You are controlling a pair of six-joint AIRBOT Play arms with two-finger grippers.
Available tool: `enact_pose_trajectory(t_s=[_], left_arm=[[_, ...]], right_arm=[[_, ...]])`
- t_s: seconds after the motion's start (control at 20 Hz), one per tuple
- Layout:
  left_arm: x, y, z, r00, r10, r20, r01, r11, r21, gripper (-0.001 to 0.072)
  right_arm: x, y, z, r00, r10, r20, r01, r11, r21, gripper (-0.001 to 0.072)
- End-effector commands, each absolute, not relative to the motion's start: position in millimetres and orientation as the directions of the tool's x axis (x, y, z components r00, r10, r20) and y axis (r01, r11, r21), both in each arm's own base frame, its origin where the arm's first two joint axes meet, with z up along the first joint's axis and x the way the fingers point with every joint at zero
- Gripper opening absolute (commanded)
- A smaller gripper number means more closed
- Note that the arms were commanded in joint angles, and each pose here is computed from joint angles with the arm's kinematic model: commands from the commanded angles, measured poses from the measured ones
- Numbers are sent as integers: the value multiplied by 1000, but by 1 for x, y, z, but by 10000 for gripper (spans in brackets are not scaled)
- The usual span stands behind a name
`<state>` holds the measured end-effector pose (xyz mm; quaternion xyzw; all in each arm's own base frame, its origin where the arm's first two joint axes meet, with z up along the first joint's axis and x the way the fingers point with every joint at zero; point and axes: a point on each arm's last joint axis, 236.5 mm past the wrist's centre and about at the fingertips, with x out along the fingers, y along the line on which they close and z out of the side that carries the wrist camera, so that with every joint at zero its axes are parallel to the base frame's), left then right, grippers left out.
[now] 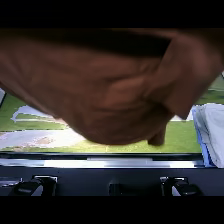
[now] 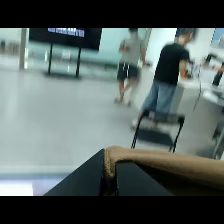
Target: Fold the clothes and pants, and hang the long-sleeved shirts on hangers.
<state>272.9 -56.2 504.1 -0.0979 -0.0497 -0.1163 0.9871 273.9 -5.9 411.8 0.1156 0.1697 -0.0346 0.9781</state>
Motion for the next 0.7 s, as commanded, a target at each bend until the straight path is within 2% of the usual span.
enact_pose_trajectory(t_s=[0.0, 0.05, 0.15, 0.2, 0.3, 0.45, 0.55, 0.65], left_arm=[[338, -65, 390, 952, -231, -201, 199, 966, -167, 22], [361, -67, 342, 925, -227, -305, 184, 969, -164, 22], [404, -69, 241, 854, -211, -476, 142, 974, -177, 22], [424, -69, 195, 824, -200, -530, 119, 976, -184, 22], [455, -69, 125, 777, -183, -603, 76, 977, -198, 23], [474, -80, 48, 678, -211, -704, -20, 952, -305, 24], [473, -91, 16, 614, -253, -747, -105, 912, -395, 24], [465, -106, -8, 542, -312, -780, -198, 855, -480, 26]], right_arm=[[254, -7, 272, 586, -35, -809, 224, 967, 120, 44], [259, -5, 230, 471, -31, -881, 234, 968, 91, 45], [288, -2, 155, 364, -23, -931, 235, 970, 68, 46], [312, 3, 124, 375, -3, -927, 242, 966, 95, 47], [369, 21, 77, 455, 70, -888, 307, 923, 230, 47], [435, 53, 36, 543, 207, -814, 389, 797, 462, 47], [454, 74, 9, 533, 291, -795, 445, 703, 555, 47], [453, 85, -18, 477, 337, -812, 492, 663, 564, 47]])
